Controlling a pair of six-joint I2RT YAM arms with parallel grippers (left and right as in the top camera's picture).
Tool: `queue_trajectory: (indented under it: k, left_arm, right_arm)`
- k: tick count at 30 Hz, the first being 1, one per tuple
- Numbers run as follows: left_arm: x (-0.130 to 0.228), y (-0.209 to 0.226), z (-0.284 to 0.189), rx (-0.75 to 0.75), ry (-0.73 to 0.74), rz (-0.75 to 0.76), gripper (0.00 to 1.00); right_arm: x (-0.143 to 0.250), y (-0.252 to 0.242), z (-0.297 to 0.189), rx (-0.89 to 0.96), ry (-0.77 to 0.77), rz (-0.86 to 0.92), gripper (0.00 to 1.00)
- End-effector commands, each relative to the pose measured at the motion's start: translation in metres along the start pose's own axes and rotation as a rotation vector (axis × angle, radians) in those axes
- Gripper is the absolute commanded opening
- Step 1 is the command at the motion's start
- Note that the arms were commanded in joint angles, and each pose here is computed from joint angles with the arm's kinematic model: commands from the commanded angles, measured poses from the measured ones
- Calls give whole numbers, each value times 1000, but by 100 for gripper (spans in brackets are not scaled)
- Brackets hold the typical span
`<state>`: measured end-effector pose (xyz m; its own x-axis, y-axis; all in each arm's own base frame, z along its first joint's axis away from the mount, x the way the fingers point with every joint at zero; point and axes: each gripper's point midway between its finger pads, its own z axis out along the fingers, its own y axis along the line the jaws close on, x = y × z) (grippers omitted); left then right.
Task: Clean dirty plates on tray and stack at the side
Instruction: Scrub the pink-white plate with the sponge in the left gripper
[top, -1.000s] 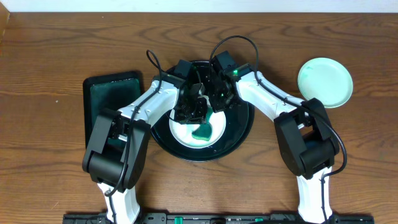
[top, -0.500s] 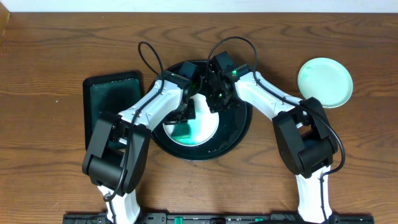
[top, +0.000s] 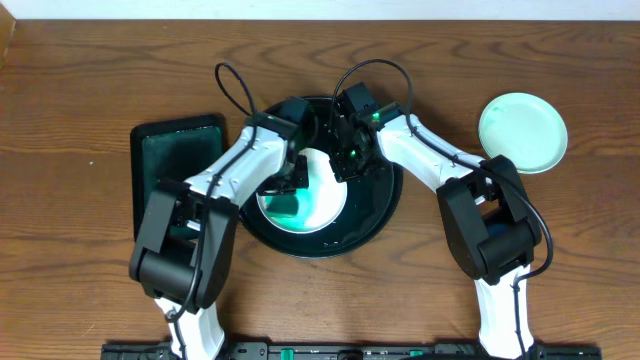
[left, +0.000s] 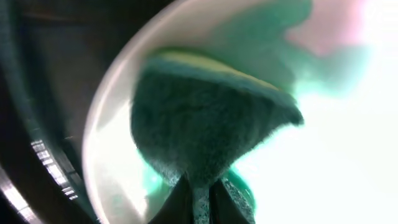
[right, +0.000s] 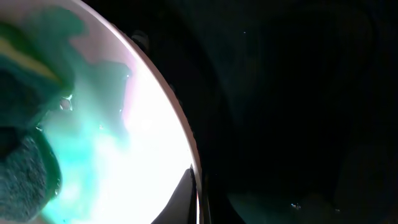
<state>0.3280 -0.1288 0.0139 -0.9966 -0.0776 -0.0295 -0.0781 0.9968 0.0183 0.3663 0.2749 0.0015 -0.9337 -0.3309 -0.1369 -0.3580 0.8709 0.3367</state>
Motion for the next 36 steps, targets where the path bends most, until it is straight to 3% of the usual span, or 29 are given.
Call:
queue_trajectory:
  k: [1,9,11,15,22,24,27,36]
  left_arm:
    - [46,-60,9,300,192,156,7]
    - [58,-106,-10,547,236,214,7]
    - [55,-107,-10,550,222,215,7]
    - [36,-79,6,365,150,133,7]
    - [-2,33,15,-232,-70,-105,7]
    - [-5,51,9,-334,-109,-137,7]
    - [-3,63,4,-401,-125,-172,7]
    - [-11,61,-27,-375,-169,-191,7]
  right_arm:
    - [26,-33,31,93,99,52,1]
    - [28,-35,30,95,107,59,1]
    - [28,-35,30,95,109,60,1]
    - [28,-35,30,95,109,61,1]
    - [28,-35,30,96,108,68,1]
    - [28,-35,30,96,107,71,1]
    - [28,-35,30,96,106,71,1]
    - [23,-35,30,93,89,65,1]
